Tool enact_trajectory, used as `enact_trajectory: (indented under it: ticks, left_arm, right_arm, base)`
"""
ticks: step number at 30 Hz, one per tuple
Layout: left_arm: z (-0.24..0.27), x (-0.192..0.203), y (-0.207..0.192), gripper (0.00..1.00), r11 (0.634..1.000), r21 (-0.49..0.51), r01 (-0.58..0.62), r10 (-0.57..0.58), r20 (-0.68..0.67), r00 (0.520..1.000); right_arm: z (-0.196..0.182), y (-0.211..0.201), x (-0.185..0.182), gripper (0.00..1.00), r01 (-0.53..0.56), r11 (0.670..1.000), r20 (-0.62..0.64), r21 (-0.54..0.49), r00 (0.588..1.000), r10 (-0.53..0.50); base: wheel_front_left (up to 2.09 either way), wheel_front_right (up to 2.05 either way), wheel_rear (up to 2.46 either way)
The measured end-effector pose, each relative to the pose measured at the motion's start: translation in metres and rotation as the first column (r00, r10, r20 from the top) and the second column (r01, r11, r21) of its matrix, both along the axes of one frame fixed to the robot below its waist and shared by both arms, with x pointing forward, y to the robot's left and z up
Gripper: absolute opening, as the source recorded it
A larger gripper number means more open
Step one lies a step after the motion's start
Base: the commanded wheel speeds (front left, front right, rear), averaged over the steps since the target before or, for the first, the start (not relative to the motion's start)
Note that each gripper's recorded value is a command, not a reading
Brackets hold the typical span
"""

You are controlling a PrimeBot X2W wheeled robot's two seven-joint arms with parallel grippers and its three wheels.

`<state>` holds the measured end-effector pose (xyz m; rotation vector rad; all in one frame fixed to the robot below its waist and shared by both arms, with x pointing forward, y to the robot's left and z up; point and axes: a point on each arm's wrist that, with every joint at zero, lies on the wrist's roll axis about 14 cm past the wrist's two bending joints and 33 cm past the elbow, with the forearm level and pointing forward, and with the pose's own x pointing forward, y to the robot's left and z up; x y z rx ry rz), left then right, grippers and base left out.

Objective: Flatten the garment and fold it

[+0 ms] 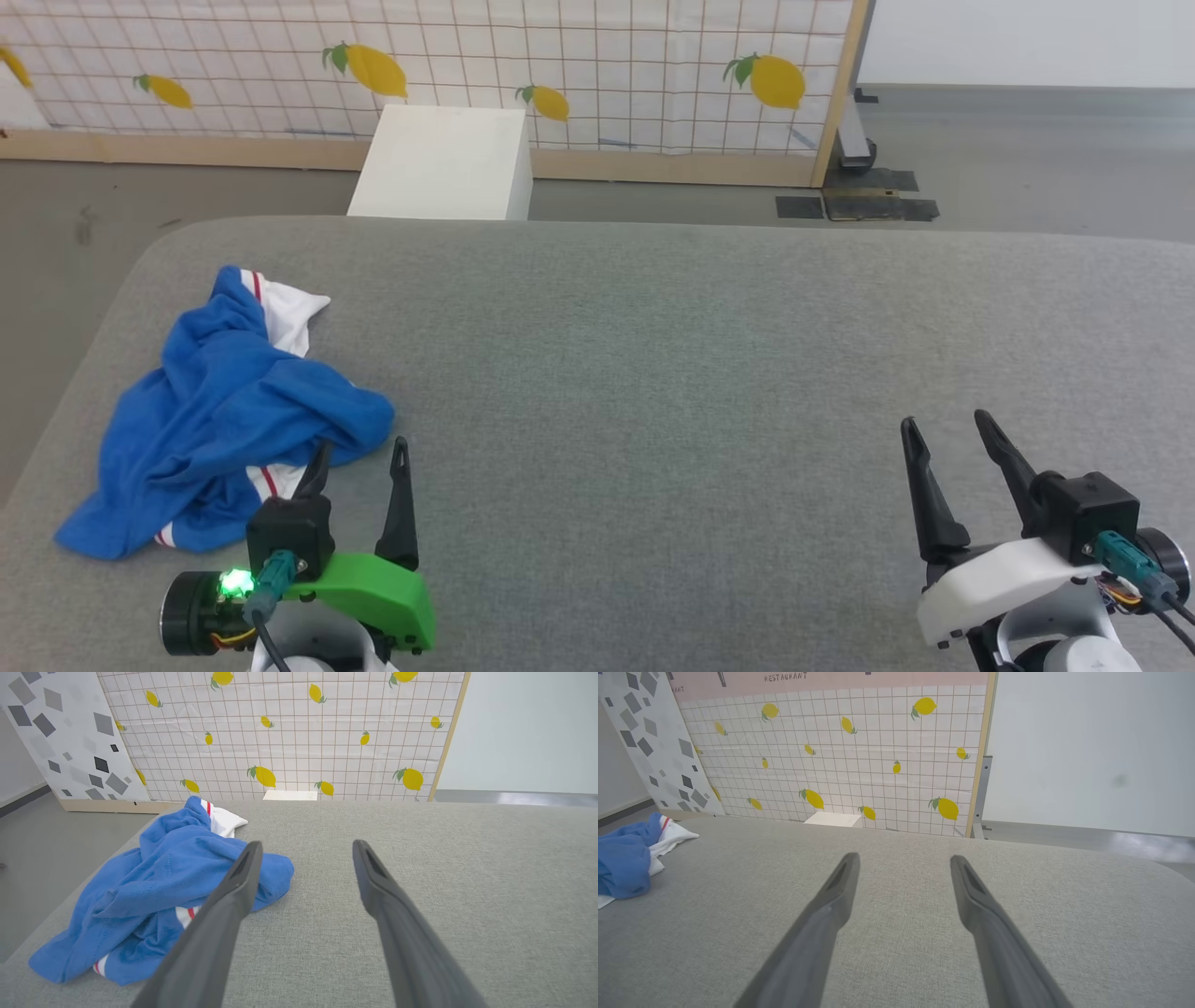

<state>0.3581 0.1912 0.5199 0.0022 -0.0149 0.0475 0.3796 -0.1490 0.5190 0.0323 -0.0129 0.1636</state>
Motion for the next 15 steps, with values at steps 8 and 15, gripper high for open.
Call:
enact_trajectory:
  ticks: [8, 15]
  left_arm:
    - [0.001, -0.008, 0.013, 1.0, 0.999, -0.01, -0.048, 0.048, 0.012, 0.999]
    - [0.001, -0.015, 0.024, 1.0, 0.996, -0.027, -0.086, 0.086, 0.021, 0.996]
  right_arm:
    - [-0.005, 0.011, 0.003, 1.0, -0.033, 0.999, -0.006, 0.016, 0.999, 0.033]
    - [-0.007, 0.021, 0.006, 1.0, -0.059, 0.998, -0.006, 0.028, 0.998, 0.059]
  base:
    - [0.0, 0.0, 0.0]
    - [0.0, 0.0, 0.0]
